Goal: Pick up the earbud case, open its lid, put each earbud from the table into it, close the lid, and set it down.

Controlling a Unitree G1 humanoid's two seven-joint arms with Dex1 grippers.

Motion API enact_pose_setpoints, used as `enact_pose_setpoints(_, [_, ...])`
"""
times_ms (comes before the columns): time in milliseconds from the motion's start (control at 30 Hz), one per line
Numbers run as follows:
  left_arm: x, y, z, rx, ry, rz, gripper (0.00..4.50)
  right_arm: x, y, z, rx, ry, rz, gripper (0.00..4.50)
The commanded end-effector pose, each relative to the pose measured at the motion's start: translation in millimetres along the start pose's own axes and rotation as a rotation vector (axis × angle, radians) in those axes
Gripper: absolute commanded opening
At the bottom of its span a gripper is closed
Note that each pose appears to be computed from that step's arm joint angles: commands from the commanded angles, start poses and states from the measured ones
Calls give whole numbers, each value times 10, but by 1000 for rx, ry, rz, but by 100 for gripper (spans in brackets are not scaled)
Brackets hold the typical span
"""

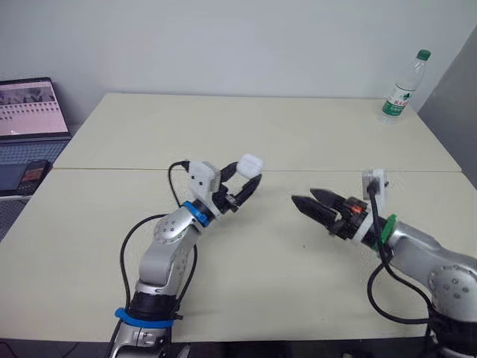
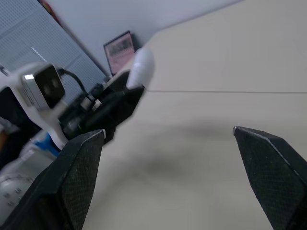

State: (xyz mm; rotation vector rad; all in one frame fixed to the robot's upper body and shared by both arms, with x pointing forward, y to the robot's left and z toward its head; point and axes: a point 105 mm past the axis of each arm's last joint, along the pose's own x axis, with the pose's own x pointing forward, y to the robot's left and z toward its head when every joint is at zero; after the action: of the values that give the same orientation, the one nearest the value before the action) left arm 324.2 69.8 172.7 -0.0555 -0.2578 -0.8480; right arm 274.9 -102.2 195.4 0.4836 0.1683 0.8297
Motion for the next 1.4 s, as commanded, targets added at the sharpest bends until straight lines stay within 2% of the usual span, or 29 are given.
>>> enact_pose_setpoints(33, [72, -179, 151, 33, -60, -106, 275, 104, 135, 142, 118, -34, 18, 450])
enact_pose_setpoints(267, [107, -252, 127, 31, -60, -144, 275, 255, 153, 70, 272, 34, -33, 450])
enact_pose_setpoints(567, [89, -245, 118, 33, -54, -149, 275, 348, 205, 28, 299, 66, -27, 450])
enact_pose_setpoints(667, [84, -251, 105, 33, -52, -148, 275, 356, 182, 45, 294, 58, -37, 387])
enact_pose_setpoints(933, [86, -265, 87, 26, -49, -153, 275, 367, 175, 67, 287, 48, -34, 91])
enact_pose_setpoints(967, [84, -270, 85, 25, -49, -155, 275, 366, 175, 71, 285, 47, -34, 67])
enact_pose_setpoints(1167, [82, -283, 67, 1, -40, -163, 275, 363, 180, 86, 283, 38, -29, 67])
enact_pose_setpoints(1333, [85, -294, 62, -6, -30, -176, 442, 359, 182, 86, 257, 42, -25, 67])
enact_pose_setpoints(1400, [74, -296, 43, 5, -14, -187, 447, 345, 154, 109, 244, 32, -34, 67])
